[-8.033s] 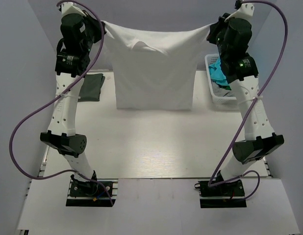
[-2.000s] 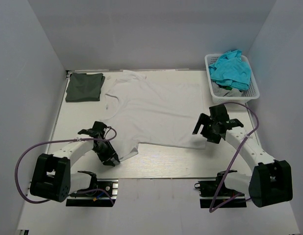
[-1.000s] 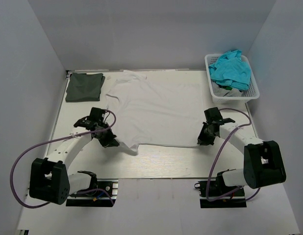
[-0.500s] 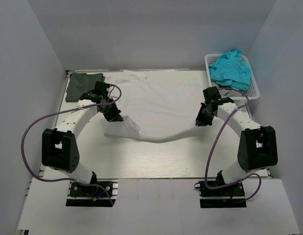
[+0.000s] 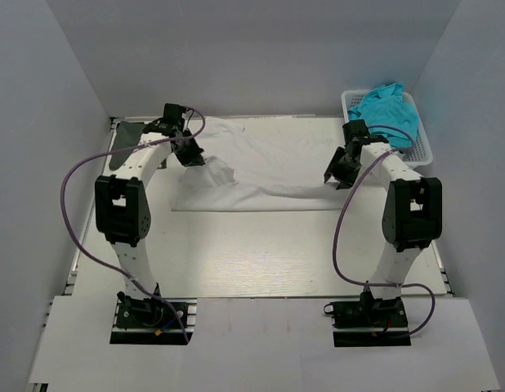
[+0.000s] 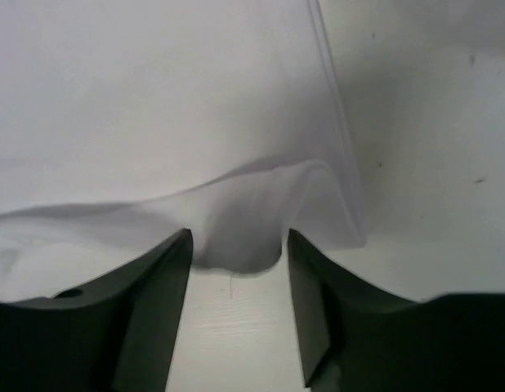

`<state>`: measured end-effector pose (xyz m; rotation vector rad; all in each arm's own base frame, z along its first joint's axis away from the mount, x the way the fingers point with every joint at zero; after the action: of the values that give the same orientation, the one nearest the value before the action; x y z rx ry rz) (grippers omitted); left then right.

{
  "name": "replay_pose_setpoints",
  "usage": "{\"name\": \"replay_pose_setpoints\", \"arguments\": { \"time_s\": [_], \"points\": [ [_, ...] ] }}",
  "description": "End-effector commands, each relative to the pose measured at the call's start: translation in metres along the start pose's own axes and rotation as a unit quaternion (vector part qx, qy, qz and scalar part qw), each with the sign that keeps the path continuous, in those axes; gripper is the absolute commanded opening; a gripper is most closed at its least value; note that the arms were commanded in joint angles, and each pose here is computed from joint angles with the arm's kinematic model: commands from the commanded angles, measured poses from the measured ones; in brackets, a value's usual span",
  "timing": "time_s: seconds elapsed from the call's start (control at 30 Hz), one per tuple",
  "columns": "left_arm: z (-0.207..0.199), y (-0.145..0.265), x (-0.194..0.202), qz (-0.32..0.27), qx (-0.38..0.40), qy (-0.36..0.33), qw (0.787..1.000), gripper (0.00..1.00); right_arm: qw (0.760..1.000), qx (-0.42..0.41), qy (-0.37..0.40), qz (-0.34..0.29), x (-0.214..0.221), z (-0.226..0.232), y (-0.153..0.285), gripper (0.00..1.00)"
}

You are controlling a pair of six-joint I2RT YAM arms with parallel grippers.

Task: Fold and stack the t-shirts
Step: Fold the flattened tshirt in 1/3 of the way

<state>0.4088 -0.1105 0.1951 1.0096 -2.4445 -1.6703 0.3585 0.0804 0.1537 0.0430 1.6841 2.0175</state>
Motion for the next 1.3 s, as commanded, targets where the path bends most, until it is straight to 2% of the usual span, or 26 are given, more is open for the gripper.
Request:
{"name": "replay_pose_setpoints", "arguments": {
  "time_s": [0.0, 0.03, 0.1, 0.13, 0.17, 0.23, 0.33, 0.37, 0.4, 0.47, 0.5, 0.57, 0.73, 0.77, 0.9, 1.0, 1.13, 1.2, 1.23, 1.27],
  "points": [
    [-0.004, -0.015, -0.021, -0.023, -0.001, -0.02, 1.0, 0.08, 1.0, 0.006, -0.005, 0.006, -0.016, -0.001, -0.002, 0.6],
    [-0.011, -0.018, -0.03, -0.036, 0.016, -0.03, 0.999, 0.28, 1.0, 0.011, -0.002, 0.017, -0.016, -0.003, -0.012, 0.66],
    [-0.017, -0.023, -0.039, -0.053, 0.029, -0.039, 0.997, 0.55, 1.0, -0.009, 0.001, 0.015, -0.023, 0.004, -0.011, 0.68],
    [-0.021, -0.027, -0.046, -0.064, 0.036, -0.056, 0.996, 0.62, 1.0, -0.018, 0.005, 0.018, -0.024, 0.006, -0.011, 0.76],
    [-0.024, -0.026, -0.051, -0.069, 0.034, -0.056, 0.995, 0.99, 0.999, -0.026, 0.015, 0.015, -0.025, 0.01, -0.009, 0.81],
    [-0.028, -0.018, -0.063, -0.09, 0.014, -0.06, 0.994, 1.0, 0.999, -0.047, 0.022, 0.01, -0.025, 0.013, -0.004, 0.9],
    [-0.018, -0.012, -0.05, -0.066, -0.006, -0.064, 0.996, 1.0, 0.996, -0.084, 0.032, 0.001, -0.015, 0.013, 0.006, 0.9],
    [-0.023, -0.011, -0.044, -0.067, 0.013, -0.078, 0.995, 1.0, 0.993, -0.108, 0.041, -0.022, -0.016, 0.017, 0.019, 0.9],
    [-0.018, -0.007, -0.031, -0.062, 0.012, -0.081, 0.995, 1.0, 0.993, -0.112, 0.039, -0.001, 0.0, 0.013, 0.014, 0.9],
    [-0.018, -0.004, -0.023, -0.067, 0.044, -0.09, 0.993, 1.0, 0.987, -0.149, 0.049, -0.023, 0.001, 0.019, 0.022, 0.9],
    [-0.006, -0.012, -0.007, -0.043, 0.044, -0.081, 0.995, 1.0, 0.988, -0.149, 0.047, 0.0, 0.015, 0.013, 0.011, 0.9],
    [-0.007, -0.011, 0.002, -0.036, 0.076, -0.07, 0.994, 1.0, 0.985, -0.167, 0.05, 0.004, 0.019, 0.014, 0.004, 0.9],
    [0.026, -0.039, 0.034, -0.015, 0.044, -0.037, 0.998, 1.0, 0.986, -0.157, 0.054, 0.021, 0.029, 0.012, -0.024, 0.9],
    [0.03, -0.042, 0.038, -0.013, 0.043, -0.032, 0.998, 1.0, 0.99, -0.129, 0.055, 0.005, 0.028, 0.007, -0.029, 0.9],
    [0.052, -0.057, 0.062, 0.021, 0.014, -0.015, 1.0, 1.0, 0.996, -0.072, 0.055, 0.012, 0.041, -0.012, -0.043, 0.9],
    [0.075, -0.058, 0.087, 0.059, -0.029, -0.001, 0.998, 1.0, 0.997, -0.042, 0.055, 0.023, 0.067, -0.03, -0.042, 0.9],
    [0.104, -0.036, 0.128, 0.117, -0.086, 0.02, 0.989, 1.0, 0.998, -0.037, 0.051, 0.032, 0.097, -0.045, -0.029, 0.9],
    [0.123, -0.017, 0.154, 0.142, -0.109, 0.03, 0.983, 1.0, 0.997, -0.024, 0.042, 0.064, 0.127, -0.058, -0.026, 0.9],
    [0.13, -0.006, 0.167, 0.162, -0.118, 0.039, 0.979, 1.0, 0.997, -0.04, 0.043, 0.058, 0.133, -0.057, -0.016, 0.9],
    [0.143, 0.003, 0.186, 0.187, -0.132, 0.05, 0.972, 1.0, 0.995, -0.032, 0.034, 0.085, 0.153, -0.066, -0.017, 0.9]
  ]
}}
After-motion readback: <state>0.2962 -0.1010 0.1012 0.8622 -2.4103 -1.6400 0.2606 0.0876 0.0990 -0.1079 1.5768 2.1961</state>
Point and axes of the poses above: each gripper's point midway between its finger pads, its own y axis back along the fingers, its own z axis along the line the jaws close on, x = y × z, the point moved 8 cm from there along y, back along the fingers, and after that the axes turned 1 degree about y, right-handed, at the moved point
